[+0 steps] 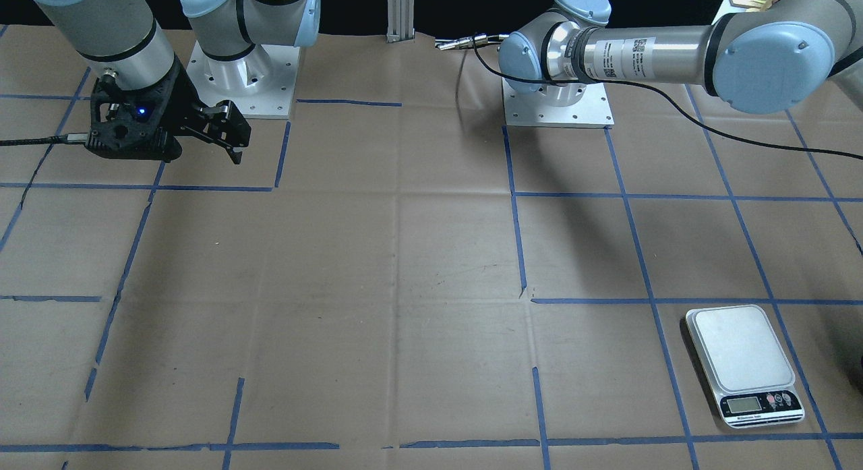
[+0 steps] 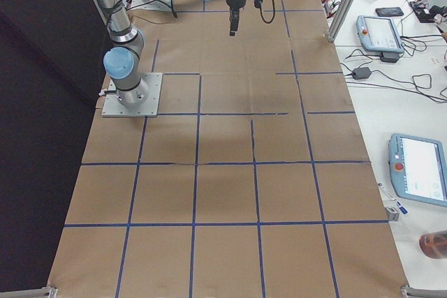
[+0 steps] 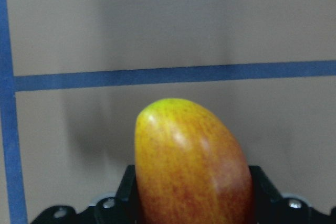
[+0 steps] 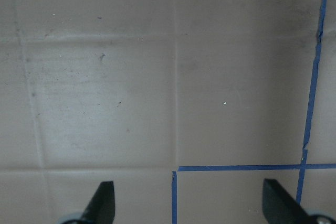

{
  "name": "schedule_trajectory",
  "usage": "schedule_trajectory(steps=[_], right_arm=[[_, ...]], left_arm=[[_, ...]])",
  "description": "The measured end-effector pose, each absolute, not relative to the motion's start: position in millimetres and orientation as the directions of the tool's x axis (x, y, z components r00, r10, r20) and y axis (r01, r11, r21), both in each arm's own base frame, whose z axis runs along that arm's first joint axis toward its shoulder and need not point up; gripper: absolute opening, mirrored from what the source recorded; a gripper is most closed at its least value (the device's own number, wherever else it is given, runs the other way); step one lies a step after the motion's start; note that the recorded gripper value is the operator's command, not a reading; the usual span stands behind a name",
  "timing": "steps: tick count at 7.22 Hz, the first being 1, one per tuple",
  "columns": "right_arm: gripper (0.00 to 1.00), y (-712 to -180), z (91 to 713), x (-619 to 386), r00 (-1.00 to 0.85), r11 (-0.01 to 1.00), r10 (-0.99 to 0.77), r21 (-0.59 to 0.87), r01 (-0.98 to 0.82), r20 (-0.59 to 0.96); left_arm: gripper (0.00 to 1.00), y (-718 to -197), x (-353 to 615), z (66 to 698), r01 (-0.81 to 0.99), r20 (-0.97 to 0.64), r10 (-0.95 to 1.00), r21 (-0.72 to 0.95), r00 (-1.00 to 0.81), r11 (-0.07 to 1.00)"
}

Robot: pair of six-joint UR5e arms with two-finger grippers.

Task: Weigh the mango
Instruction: 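Lift the mango with the left gripper and carry it over the scale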

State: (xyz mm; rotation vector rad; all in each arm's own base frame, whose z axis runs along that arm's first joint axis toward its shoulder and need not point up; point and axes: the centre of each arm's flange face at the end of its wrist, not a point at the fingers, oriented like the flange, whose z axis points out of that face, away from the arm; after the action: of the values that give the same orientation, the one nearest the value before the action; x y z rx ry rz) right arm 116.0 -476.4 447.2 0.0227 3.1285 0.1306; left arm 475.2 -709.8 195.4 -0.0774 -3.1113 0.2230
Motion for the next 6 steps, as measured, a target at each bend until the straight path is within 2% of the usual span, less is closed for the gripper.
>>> schedule_trajectory(steps=[3,6], right_arm=[[1.00,-476.4,447.2,116.0,-1.000,0.996,0.015,0.083,0.014,-0.010],[1.00,-476.4,447.2,116.0,-1.000,0.996,0.015,0.083,0.014,-0.010]], left_arm=[[0.53,-696.4,453.9,271.6,0.028,0.012,0.029,-0.139,-0.999,0.990],[0.53,-679.6,334.7,309.6,-0.071,0.083,-0.066,-0.061,-0.994,0.996]])
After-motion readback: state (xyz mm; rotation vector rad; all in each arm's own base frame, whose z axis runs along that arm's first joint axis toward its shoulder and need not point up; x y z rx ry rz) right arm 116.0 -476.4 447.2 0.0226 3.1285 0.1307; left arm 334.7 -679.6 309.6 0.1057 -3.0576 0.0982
